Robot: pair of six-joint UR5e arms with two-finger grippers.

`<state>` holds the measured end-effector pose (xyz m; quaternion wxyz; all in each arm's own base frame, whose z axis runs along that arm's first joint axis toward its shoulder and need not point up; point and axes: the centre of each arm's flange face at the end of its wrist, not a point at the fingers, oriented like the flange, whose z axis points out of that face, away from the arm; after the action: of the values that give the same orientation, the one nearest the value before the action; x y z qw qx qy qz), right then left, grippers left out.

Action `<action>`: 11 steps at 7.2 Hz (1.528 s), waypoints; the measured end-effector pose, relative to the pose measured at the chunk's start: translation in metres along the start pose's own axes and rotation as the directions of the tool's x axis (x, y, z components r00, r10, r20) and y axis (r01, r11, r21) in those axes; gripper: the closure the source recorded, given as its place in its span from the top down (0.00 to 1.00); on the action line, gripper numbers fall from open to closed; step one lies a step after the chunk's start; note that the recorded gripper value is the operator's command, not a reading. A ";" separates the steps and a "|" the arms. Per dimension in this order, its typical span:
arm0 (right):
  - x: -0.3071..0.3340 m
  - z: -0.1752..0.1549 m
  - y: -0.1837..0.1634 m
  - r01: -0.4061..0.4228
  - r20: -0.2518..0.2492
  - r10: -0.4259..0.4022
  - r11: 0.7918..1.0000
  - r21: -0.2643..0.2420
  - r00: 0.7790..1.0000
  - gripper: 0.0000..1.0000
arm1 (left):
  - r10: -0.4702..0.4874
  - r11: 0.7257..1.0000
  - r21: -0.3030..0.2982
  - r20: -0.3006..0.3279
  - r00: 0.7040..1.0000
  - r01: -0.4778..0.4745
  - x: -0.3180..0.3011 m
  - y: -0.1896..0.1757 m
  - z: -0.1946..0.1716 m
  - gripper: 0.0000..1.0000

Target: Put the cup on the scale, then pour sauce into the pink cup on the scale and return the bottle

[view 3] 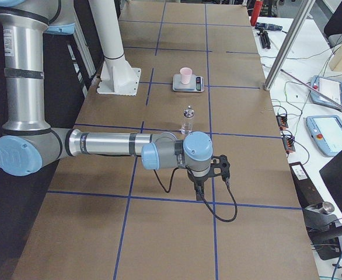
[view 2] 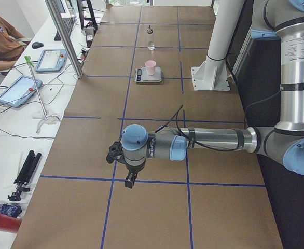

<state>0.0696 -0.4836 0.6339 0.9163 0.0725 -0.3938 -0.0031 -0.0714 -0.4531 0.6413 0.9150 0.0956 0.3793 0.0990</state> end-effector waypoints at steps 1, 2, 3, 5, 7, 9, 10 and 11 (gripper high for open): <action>0.001 0.002 0.000 -0.009 0.001 0.009 1.000 0.005 1.000 1.00 | -0.029 0.999 0.021 0.000 1.000 0.029 0.002 -0.001 -0.002 1.00; 0.001 0.002 0.000 -0.013 0.001 0.013 1.000 0.008 1.000 1.00 | -0.048 0.998 0.047 0.003 0.999 0.047 0.003 -0.002 -0.003 1.00; 0.000 0.002 -0.001 -0.014 0.002 0.014 1.000 0.011 1.000 1.00 | -0.072 0.995 0.073 0.006 0.997 0.072 0.004 -0.003 -0.005 1.00; -0.001 0.001 -0.001 -0.012 0.003 0.012 1.000 0.014 1.000 1.00 | -0.138 0.986 0.095 0.004 0.990 0.137 0.007 -0.006 -0.008 1.00; -0.001 0.001 -0.001 -0.012 0.003 0.012 1.000 0.013 1.000 1.00 | -0.213 0.973 0.093 -0.002 0.977 0.212 0.007 -0.008 -0.008 1.00; -0.001 0.001 -0.001 -0.013 0.004 0.012 1.000 0.013 1.000 1.00 | -0.277 0.959 0.061 -0.002 0.961 0.276 0.008 -0.008 -0.008 1.00; -0.001 0.001 -0.001 -0.012 0.004 0.012 1.000 0.012 1.000 1.00 | -0.295 0.954 0.042 -0.001 0.955 0.295 0.009 -0.008 -0.008 1.00; -0.001 0.001 0.000 -0.013 0.005 0.013 1.000 0.012 1.000 1.00 | -0.303 0.953 0.034 0.000 0.953 0.302 0.010 -0.008 -0.009 1.00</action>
<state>0.0681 -0.4839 0.6340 0.9150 0.0754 -0.3964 0.0048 -0.0699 -0.4577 0.6265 0.9186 0.0521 0.3886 -0.0489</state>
